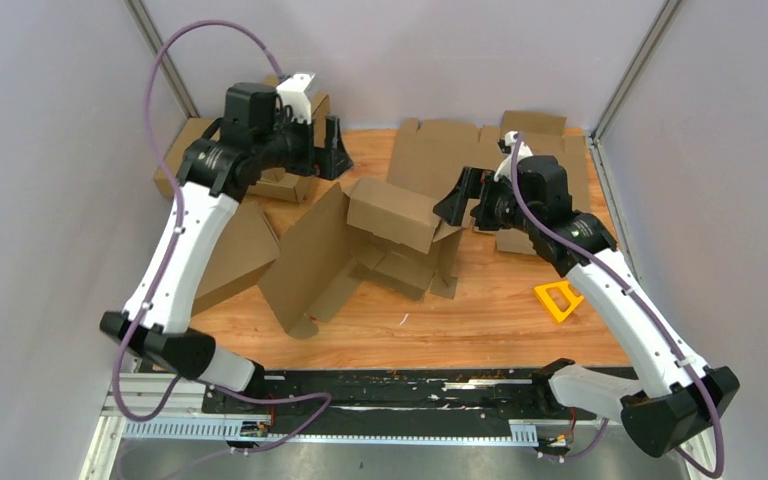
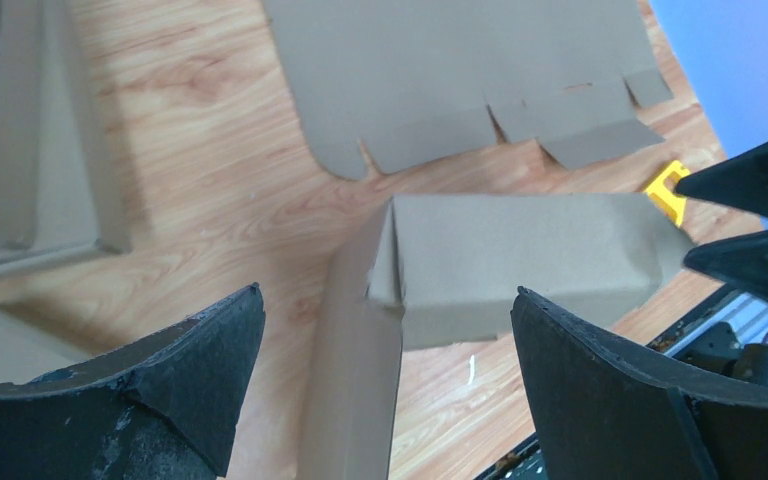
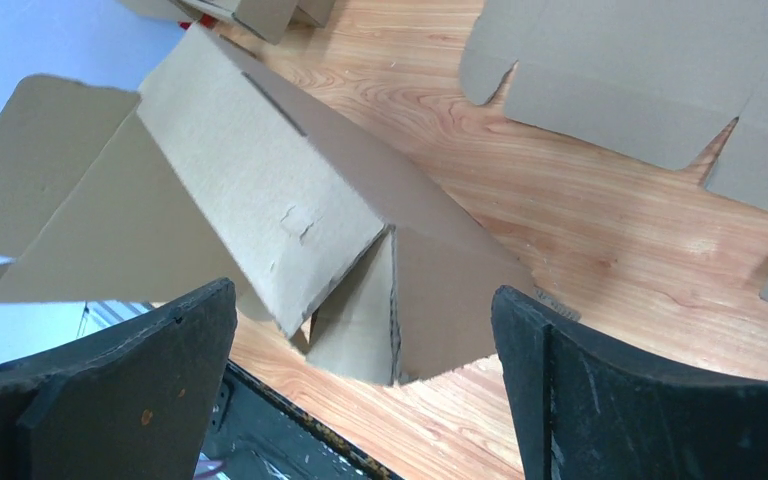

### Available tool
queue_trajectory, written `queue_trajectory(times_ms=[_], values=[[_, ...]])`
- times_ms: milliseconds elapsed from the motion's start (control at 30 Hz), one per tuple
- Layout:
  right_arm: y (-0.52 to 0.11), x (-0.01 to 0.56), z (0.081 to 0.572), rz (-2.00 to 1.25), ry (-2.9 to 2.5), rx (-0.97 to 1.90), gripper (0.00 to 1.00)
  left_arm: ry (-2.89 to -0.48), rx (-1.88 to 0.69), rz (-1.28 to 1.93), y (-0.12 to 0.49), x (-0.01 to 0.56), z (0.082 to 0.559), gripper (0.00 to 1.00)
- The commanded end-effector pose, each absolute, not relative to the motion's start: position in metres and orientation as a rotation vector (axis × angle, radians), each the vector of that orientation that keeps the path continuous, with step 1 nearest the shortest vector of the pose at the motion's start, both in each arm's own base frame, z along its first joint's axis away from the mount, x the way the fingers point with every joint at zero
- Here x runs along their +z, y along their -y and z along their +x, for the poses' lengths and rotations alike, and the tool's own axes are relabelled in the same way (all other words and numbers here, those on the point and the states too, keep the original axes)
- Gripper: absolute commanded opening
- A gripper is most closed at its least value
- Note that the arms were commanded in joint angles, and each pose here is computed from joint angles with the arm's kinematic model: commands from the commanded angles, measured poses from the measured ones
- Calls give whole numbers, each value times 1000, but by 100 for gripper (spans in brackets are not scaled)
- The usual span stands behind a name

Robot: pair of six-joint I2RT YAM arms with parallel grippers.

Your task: Fold the paper box

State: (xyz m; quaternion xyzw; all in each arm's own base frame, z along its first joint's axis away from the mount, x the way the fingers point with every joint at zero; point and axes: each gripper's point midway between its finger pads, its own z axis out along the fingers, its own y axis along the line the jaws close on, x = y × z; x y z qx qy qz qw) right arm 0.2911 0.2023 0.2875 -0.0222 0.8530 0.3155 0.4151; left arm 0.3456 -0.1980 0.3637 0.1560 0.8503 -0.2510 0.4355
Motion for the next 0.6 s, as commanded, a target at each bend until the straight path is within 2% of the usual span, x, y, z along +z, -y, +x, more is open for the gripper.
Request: queue_trajectory(times_ms=[0, 267, 567], values=[[-203, 299, 267, -231, -2077, 819, 100, -2123, -517, 362, 165, 362, 311, 100], [-232, 290, 255, -365, -2063, 854, 97, -2170, -652, 448, 171, 330, 267, 100], [-256, 287, 255, -387, -2063, 824, 85, -2291, -697, 480, 176, 292, 257, 100]])
